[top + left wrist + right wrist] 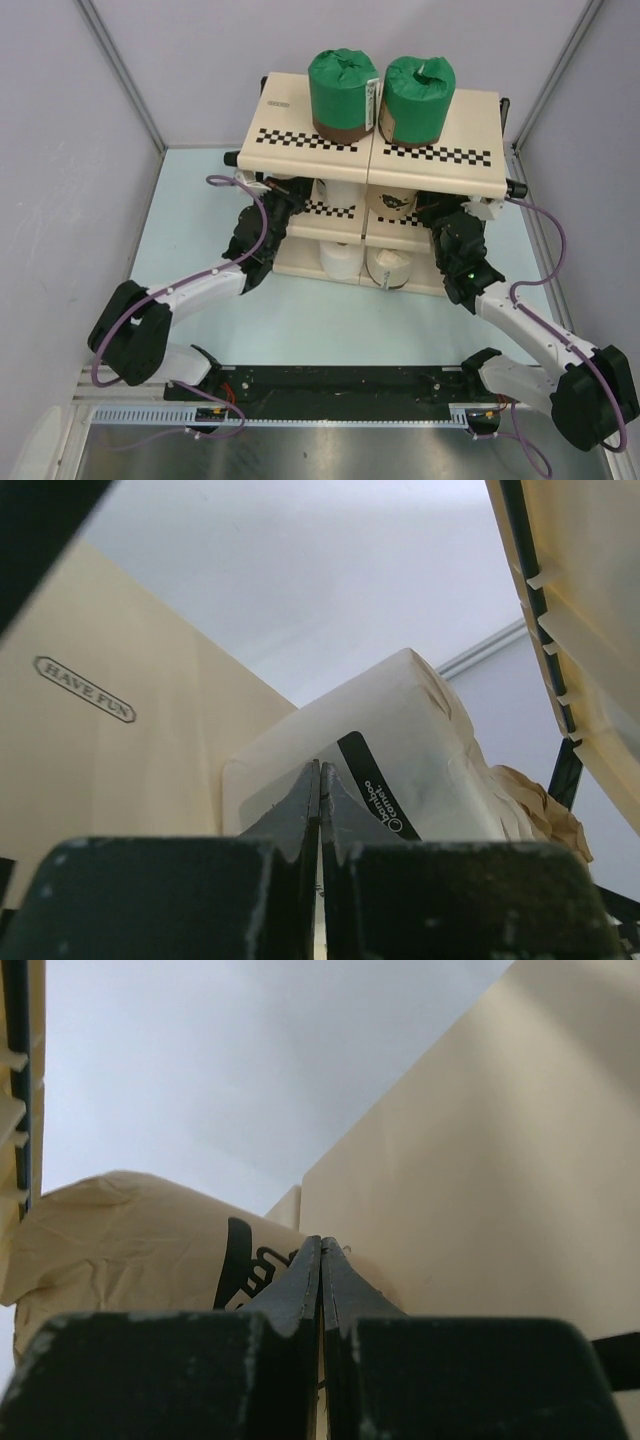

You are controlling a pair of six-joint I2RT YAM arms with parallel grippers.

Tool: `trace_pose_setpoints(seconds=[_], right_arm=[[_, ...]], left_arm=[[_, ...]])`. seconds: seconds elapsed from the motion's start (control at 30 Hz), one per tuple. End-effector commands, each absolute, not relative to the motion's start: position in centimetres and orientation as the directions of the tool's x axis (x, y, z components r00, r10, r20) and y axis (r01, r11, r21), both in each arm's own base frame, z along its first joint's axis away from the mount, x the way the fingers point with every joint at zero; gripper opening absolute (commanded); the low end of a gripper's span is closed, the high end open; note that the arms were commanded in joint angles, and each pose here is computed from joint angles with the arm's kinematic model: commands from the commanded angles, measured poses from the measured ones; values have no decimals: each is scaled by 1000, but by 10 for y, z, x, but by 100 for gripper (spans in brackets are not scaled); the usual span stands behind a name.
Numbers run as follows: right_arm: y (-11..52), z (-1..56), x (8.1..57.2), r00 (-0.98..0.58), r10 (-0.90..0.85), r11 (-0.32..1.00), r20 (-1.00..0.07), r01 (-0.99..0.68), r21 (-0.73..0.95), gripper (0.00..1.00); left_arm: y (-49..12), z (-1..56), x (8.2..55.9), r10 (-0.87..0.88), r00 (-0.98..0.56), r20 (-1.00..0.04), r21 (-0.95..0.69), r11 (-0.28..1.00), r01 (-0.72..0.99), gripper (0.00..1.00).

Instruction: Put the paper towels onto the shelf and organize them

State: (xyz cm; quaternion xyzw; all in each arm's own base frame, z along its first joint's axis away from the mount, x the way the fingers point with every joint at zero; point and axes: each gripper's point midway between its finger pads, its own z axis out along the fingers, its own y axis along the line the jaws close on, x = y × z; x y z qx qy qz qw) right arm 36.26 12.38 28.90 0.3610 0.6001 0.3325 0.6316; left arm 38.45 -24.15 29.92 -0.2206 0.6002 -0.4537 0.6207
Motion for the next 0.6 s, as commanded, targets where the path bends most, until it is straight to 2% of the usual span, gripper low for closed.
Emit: trace_pose_setpoints(seconds=[0.0, 0.27, 0.57], right_arm=[[134, 314, 366, 56, 861, 508, -505, -83, 857, 0], [140, 314, 367, 32, 855, 517, -517, -103, 849, 0], [112, 328, 348, 108, 835, 548, -540, -64, 834, 0]], left_arm=[[-262, 342, 383, -846, -165, -507, -810, 401, 428, 0], [-280, 337, 376, -818, -227, -529, -796, 384, 468, 0], [-250, 328, 354, -822, -192, -536, -802, 424, 421, 0]])
